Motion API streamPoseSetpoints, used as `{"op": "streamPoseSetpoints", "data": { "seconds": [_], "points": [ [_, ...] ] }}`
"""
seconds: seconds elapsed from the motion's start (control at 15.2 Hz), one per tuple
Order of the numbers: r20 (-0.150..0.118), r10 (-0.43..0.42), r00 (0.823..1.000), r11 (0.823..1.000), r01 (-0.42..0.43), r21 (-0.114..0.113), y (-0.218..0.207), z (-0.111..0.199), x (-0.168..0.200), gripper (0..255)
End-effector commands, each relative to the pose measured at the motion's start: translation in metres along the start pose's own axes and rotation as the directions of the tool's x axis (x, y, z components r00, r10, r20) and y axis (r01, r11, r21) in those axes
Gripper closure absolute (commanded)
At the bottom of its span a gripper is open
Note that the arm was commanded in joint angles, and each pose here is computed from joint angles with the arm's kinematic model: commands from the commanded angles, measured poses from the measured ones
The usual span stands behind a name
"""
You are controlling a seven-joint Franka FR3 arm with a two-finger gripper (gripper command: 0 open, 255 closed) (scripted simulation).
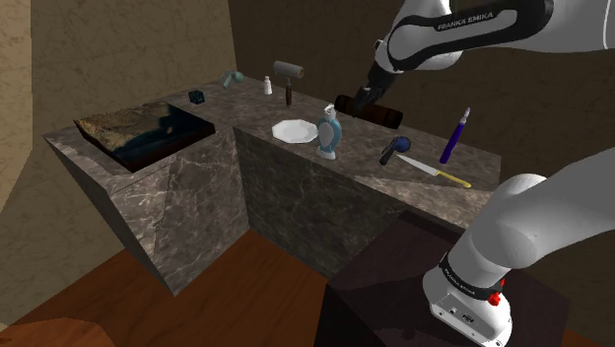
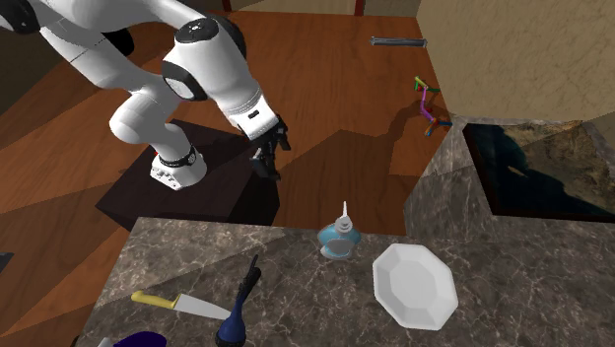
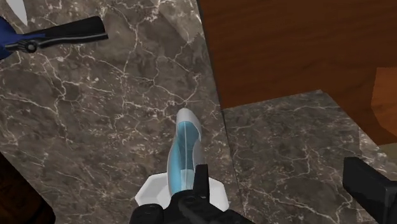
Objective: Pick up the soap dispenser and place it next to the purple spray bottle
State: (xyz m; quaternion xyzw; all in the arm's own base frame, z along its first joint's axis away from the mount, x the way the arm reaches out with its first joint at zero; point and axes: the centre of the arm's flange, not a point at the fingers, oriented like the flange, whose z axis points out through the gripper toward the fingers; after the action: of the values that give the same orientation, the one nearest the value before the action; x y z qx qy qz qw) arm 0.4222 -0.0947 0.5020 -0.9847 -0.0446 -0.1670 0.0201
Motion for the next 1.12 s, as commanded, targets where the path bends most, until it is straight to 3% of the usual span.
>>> {"op": "streamPoseSetpoints", "data": {
  "seconds": [0.0,0.86,1.06],
  "points": [
    [-0.020,0.000,1.000,1.000,0.000,0.001,0.014,0.021,0.009,0],
    [-0.136,0.001,0.991,1.000,0.002,0.023,0.095,0.153,0.071,0],
    [-0.138,0.001,0.990,1.000,0.003,0.023,0.096,0.166,0.073,0]
  ]
}}
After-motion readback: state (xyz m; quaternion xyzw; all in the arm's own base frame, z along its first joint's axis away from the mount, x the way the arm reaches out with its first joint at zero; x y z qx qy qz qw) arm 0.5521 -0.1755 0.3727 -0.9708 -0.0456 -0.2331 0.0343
